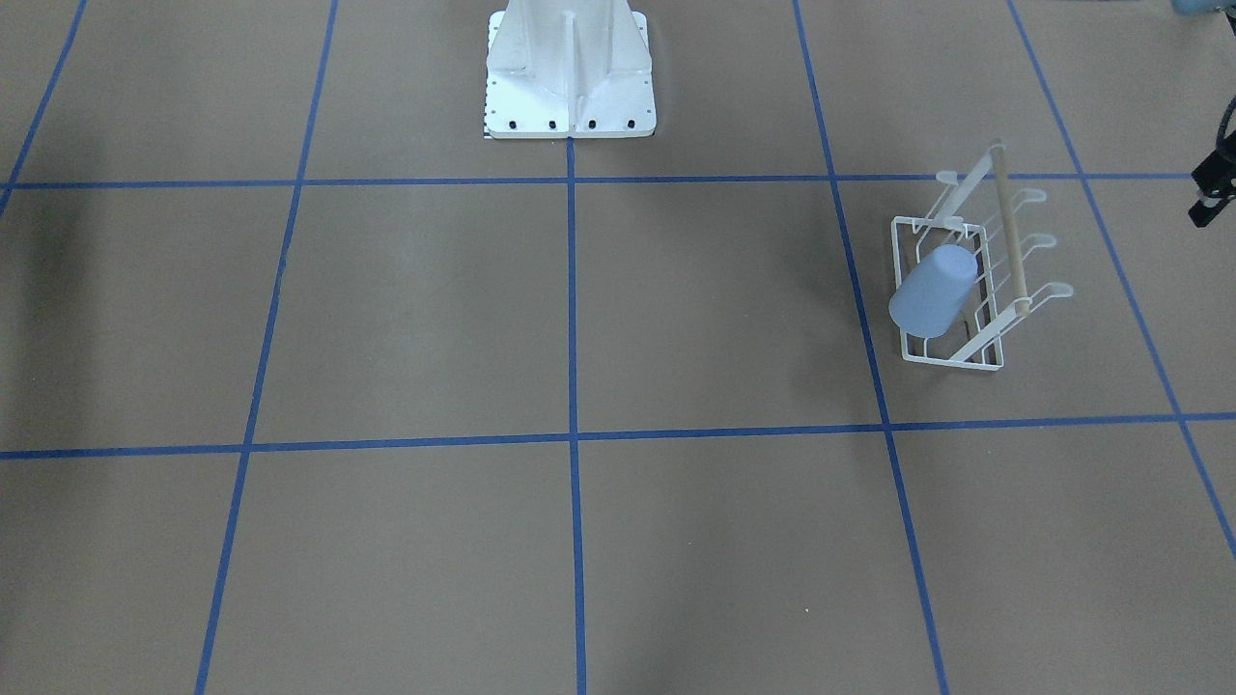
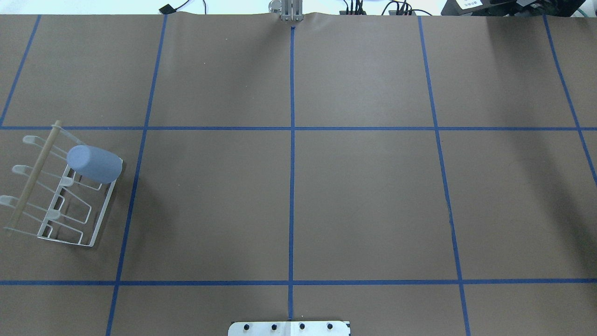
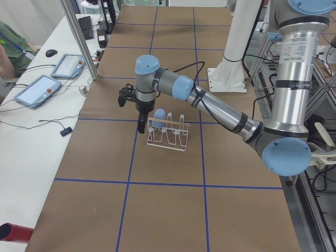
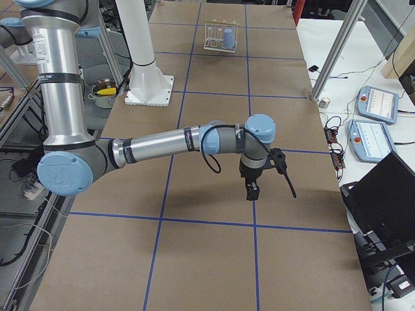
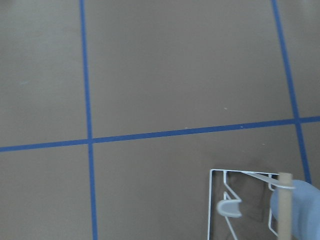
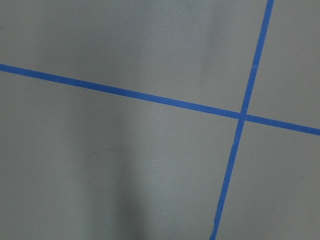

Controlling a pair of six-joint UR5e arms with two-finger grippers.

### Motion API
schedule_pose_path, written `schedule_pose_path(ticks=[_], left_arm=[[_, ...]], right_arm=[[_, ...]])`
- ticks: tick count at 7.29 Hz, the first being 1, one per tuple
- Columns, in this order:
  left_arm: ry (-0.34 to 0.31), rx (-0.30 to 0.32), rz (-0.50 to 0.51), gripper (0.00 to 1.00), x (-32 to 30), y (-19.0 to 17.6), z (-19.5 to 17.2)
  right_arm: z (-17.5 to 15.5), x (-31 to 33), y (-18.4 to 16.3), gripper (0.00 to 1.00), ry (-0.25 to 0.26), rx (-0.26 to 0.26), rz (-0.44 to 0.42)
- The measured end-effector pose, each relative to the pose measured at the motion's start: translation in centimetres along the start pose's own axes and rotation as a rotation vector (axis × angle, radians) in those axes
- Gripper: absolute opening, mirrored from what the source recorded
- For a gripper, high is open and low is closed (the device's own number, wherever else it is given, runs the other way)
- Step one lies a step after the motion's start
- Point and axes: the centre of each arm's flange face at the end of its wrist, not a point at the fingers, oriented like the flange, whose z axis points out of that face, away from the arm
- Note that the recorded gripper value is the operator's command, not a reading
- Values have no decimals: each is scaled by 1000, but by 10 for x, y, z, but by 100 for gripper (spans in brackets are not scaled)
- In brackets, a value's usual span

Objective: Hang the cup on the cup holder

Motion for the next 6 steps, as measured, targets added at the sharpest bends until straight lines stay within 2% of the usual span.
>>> schedule_pose_path(ticks=[2, 4, 6], left_arm=[[10, -68, -77, 98, -62, -7, 32], [3, -116, -116, 98, -101, -5, 68], [2, -134, -67, 98, -131, 7, 84]], right_arm=[[14, 33, 23, 100, -5, -25, 68], [21, 61, 47, 100, -33, -35, 137], [25, 69, 57, 100, -51, -41, 161]])
